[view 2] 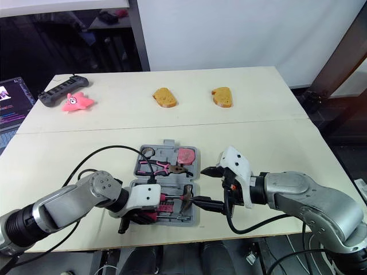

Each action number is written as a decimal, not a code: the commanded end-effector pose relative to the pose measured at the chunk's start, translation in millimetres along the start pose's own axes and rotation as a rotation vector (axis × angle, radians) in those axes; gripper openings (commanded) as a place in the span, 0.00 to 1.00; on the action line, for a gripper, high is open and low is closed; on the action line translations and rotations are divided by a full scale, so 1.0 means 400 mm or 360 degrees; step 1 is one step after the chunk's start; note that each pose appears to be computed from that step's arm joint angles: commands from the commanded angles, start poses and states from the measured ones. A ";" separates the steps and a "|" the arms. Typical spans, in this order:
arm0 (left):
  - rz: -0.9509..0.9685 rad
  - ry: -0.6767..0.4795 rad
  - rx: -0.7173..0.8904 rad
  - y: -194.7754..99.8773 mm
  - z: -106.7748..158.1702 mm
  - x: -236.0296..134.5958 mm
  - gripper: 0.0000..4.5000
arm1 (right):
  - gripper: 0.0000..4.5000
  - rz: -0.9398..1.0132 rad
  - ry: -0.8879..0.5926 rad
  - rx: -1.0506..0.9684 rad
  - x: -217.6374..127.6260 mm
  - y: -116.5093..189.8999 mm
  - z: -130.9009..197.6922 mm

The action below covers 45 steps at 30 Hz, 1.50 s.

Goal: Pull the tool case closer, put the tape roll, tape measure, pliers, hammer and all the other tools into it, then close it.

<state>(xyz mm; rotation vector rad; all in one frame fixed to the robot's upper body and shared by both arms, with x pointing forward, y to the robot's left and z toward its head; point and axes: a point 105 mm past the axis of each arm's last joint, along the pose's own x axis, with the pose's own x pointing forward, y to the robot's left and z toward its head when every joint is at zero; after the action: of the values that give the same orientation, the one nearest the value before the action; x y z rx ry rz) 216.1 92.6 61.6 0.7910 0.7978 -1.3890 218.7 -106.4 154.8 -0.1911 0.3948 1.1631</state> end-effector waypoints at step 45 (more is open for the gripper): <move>0.0022 -0.0341 -0.0034 0.016 -0.010 -0.087 0.02 | 1.00 -0.0010 -0.0064 0.0003 0.013 0.013 0.008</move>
<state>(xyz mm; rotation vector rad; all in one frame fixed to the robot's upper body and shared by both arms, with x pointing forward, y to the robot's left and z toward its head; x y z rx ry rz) 218.6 118.2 81.9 0.6207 0.7022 -1.4155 218.6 -102.4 149.6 -0.1546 0.4006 1.1439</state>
